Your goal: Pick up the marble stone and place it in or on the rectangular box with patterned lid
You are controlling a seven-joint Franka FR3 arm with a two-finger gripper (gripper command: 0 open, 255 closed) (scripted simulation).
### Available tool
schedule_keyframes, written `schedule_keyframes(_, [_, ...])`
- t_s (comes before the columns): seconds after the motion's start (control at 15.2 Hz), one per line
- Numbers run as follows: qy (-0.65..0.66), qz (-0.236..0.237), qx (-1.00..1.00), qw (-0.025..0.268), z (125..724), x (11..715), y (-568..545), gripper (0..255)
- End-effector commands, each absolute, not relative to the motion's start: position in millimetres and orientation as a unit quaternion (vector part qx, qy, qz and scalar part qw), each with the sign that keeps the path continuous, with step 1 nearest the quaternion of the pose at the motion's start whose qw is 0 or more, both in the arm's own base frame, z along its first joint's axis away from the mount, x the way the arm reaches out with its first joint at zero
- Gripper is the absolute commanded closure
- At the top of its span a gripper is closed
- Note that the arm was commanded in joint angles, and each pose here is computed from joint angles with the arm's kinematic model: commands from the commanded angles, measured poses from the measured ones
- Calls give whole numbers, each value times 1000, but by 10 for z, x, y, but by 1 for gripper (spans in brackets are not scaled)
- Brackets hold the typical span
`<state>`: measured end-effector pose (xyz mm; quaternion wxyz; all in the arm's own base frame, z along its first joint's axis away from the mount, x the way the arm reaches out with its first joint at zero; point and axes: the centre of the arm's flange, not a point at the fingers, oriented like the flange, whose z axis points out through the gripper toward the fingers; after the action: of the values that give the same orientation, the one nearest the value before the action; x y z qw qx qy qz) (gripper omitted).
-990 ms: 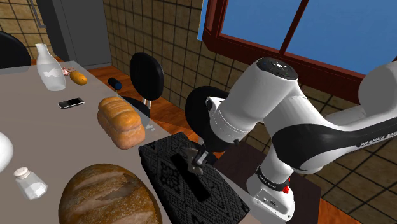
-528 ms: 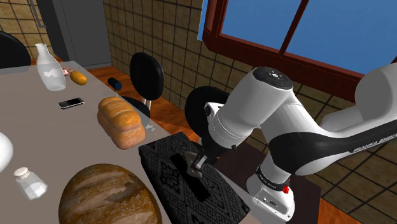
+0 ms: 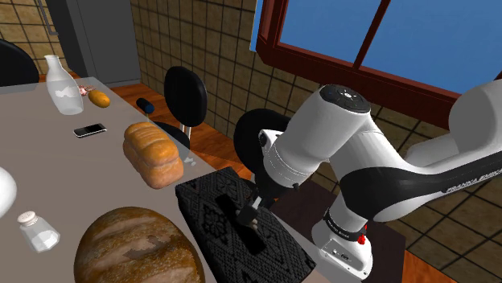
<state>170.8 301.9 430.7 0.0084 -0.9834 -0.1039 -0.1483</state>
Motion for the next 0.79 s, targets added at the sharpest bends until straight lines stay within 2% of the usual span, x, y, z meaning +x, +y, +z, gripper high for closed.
schedule_keyframes(0.0, [-104,-148,-983,8,4433,1669,3013,0])
schedule_keyframes(0.2, [-104,-148,-983,8,4785,1563,2996,0])
schedule_keyframes(0.73, [-104,-148,-983,8,4785,1563,2996,0])
